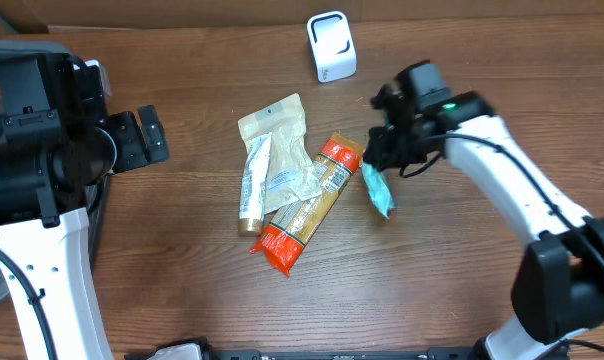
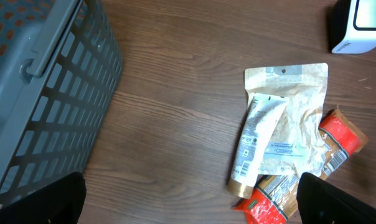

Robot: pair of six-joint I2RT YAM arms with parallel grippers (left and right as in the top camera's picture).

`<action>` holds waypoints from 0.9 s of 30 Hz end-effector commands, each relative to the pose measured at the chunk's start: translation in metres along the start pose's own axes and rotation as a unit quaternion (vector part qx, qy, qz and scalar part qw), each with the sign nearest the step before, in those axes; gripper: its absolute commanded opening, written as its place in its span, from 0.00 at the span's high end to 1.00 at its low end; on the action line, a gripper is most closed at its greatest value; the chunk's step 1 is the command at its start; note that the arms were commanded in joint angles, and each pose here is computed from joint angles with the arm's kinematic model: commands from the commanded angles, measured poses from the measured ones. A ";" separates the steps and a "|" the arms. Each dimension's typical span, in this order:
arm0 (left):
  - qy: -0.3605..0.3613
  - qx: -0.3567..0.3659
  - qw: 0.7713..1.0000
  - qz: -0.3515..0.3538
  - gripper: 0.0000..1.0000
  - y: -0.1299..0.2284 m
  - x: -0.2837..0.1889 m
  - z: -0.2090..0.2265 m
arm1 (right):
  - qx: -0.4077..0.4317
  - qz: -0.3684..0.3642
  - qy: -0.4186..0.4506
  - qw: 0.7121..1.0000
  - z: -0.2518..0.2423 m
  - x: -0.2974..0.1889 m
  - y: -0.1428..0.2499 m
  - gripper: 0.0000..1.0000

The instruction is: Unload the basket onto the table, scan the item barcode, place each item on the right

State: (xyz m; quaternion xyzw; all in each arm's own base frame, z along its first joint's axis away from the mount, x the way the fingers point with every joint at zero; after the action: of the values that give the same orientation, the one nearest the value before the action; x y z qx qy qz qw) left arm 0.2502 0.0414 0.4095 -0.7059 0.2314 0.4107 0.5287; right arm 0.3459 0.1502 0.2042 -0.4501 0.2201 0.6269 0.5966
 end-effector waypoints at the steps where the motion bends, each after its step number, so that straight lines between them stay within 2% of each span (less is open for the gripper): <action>1: 0.003 -0.005 1.000 0.003 0.00 -0.001 0.002 0.000 | 0.073 0.023 -0.163 0.984 -0.005 0.002 0.011 0.96; 4: 0.003 -0.005 1.000 0.003 0.01 -0.001 0.002 0.000 | 0.089 0.017 -0.242 0.966 -0.018 0.015 0.020 0.96; 8: 0.003 -0.005 1.000 0.003 0.00 -0.001 0.002 0.000 | 0.113 0.006 -0.252 0.961 -0.041 0.037 0.034 0.96; 14: 0.003 -0.005 1.000 0.003 0.01 -0.001 0.002 0.000 | 0.151 0.000 -0.177 0.973 -0.078 0.049 0.046 0.96; 17: 0.003 -0.005 1.000 0.003 0.00 -0.001 0.002 0.000 | 0.167 -0.007 -0.104 0.981 -0.097 0.048 0.049 0.96; 19: 0.003 -0.005 1.000 0.003 0.00 -0.001 0.002 0.000 | 0.166 -0.008 -0.064 0.984 -0.106 0.047 0.051 0.86; 22: 0.003 -0.005 1.000 0.003 0.01 -0.001 0.002 0.000 | 0.167 -0.007 -0.004 0.986 -0.120 0.045 0.055 0.56; 23: 0.003 -0.005 1.000 0.003 0.00 -0.001 0.002 0.000 | 0.172 -0.008 0.021 0.985 -0.127 0.043 0.057 0.50; 27: 0.003 -0.005 1.000 0.003 0.00 -0.001 0.002 0.000 | 0.197 -0.018 0.083 0.977 -0.150 0.028 0.057 0.46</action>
State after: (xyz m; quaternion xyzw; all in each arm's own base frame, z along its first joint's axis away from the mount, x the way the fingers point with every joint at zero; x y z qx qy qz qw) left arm 0.2503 0.0414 0.4094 -0.7058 0.2315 0.4108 0.5286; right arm 0.3348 0.0598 0.0939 -0.3321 0.3301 0.5717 0.6737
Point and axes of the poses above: each gripper's point midway between its finger pads, its own x axis out along the fingers, its own z axis along the line the jaws close on, y = z × x, the point moved 9 cm from there along -x, back along the fingers, and after that the axes turned 5 degrees about -x, right-handed, at the moved point
